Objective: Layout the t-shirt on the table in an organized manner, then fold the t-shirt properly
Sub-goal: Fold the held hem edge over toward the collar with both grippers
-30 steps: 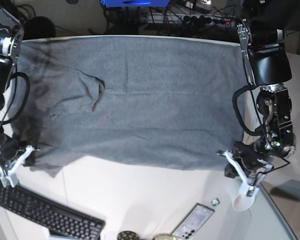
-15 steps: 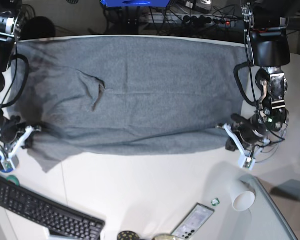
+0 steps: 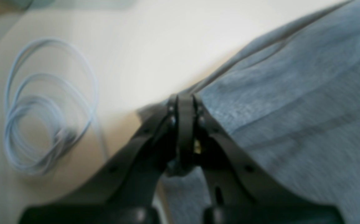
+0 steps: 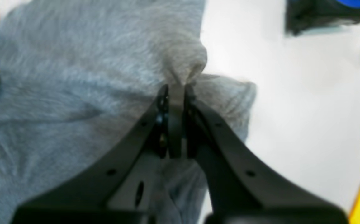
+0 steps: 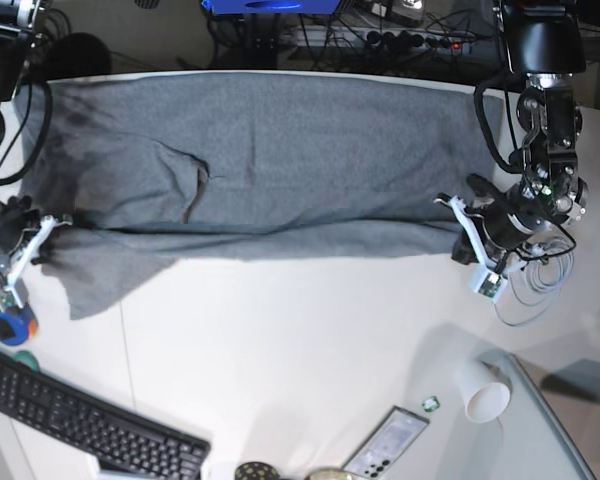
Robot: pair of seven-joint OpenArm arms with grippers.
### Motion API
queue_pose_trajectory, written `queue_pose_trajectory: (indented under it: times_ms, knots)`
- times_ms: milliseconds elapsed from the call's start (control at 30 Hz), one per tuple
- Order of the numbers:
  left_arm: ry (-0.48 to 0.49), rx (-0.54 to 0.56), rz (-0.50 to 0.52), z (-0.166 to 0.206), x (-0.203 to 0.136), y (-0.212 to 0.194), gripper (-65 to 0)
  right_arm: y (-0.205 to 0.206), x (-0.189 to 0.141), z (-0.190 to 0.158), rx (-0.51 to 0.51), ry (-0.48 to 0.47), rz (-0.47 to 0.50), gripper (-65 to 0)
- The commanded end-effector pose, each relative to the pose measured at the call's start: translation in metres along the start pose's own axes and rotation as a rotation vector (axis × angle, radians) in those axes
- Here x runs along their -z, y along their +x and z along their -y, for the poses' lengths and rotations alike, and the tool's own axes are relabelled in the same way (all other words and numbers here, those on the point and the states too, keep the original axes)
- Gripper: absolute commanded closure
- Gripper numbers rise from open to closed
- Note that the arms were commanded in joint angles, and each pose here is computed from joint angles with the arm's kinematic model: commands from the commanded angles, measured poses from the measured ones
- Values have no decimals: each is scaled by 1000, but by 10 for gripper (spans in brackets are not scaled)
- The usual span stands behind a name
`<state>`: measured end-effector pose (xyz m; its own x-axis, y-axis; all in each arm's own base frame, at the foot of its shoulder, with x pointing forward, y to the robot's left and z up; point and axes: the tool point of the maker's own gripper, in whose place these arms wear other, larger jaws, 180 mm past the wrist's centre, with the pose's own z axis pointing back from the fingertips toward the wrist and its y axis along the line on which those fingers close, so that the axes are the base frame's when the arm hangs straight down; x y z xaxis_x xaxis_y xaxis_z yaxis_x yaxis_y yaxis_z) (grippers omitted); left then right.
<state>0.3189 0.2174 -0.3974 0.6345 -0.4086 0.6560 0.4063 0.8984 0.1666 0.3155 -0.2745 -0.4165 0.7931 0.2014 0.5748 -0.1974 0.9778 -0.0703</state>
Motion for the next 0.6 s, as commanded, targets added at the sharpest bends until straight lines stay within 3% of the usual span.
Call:
queue_pose_trajectory:
  times_ms: [0, 233, 400, 567]
  knots:
    - [20, 17, 40, -8, -6, 12, 0, 14, -8, 9, -12, -18, 41, -6]
    - [6, 27, -20, -3, -13, -18, 0, -6, -14, 4, -34, -21, 14, -6]
    - [71, -9, -28, -22, -33, -33, 0, -15, -24, 9, 7, -47, 18, -6]
    - [52, -10, -67, -11, -38, -53, 0, -34, -35, 10, 25, -70, -52, -6]
